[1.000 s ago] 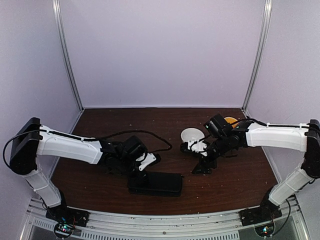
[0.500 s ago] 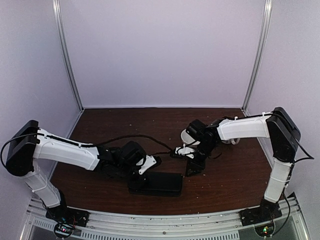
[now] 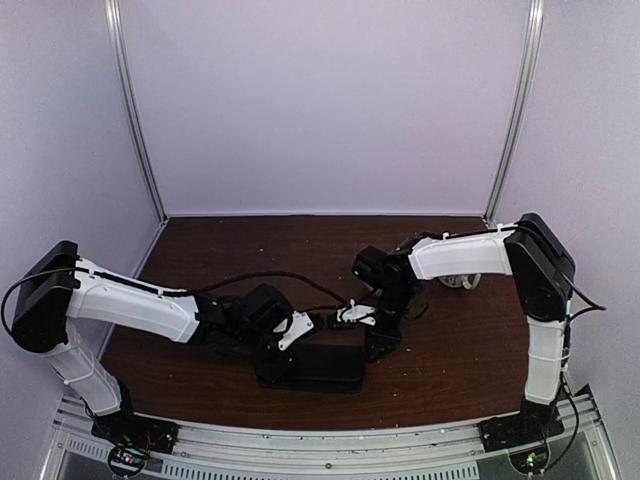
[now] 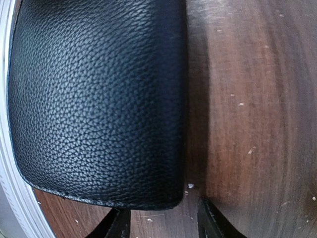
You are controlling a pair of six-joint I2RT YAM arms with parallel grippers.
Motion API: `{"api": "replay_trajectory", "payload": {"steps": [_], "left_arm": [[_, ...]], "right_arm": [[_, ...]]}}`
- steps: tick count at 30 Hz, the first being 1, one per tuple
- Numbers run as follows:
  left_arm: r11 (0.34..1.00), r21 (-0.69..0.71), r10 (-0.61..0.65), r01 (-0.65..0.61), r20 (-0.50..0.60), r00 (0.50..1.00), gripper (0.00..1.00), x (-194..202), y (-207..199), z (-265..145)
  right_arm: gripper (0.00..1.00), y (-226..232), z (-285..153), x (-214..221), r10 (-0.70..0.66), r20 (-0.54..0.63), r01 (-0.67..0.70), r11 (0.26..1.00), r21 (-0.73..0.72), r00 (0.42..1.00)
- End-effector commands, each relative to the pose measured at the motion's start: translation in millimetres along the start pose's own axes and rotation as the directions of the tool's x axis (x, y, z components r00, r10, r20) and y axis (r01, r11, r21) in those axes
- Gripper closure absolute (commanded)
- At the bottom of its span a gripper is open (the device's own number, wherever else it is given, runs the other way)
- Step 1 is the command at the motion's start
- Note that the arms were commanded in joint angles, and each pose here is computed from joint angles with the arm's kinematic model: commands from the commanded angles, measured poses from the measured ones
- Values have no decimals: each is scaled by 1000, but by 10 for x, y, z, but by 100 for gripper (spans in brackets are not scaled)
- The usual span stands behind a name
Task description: Sort the hair-cutting tools
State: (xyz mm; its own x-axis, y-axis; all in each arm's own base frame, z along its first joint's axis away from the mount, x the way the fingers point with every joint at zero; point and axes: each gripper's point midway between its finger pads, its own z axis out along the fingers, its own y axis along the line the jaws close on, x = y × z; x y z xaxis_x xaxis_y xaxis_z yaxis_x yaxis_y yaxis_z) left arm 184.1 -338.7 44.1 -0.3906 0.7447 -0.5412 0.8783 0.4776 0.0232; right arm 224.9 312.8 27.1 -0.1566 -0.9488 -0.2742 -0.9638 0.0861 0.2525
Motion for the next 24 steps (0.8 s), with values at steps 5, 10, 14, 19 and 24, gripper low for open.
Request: {"api": "replay_trajectory", "payload": {"steps": [5,10,14,19,24], "left_arm": [[999,-1,31,-32,-197,980,96,625,-22,259],[999,0,33,-34,-200,979,96,623,-29,275],[999,1,33,-34,-203,979,96,621,-31,283],[999,-2,34,-35,-211,977,96,632,-29,281],[997,-38,62,-72,-223,973,92,592,-18,243]], "right_arm": [[67,45,63,68,-4,-62,4,1000,-4,998],[68,34,64,19,-1,-52,3,1000,25,999],[76,57,75,-82,-3,-34,4,1000,25,999],[92,58,79,-97,-1,-29,2,1000,31,1000],[98,46,-25,17,-27,-36,31,994,105,999]]}}
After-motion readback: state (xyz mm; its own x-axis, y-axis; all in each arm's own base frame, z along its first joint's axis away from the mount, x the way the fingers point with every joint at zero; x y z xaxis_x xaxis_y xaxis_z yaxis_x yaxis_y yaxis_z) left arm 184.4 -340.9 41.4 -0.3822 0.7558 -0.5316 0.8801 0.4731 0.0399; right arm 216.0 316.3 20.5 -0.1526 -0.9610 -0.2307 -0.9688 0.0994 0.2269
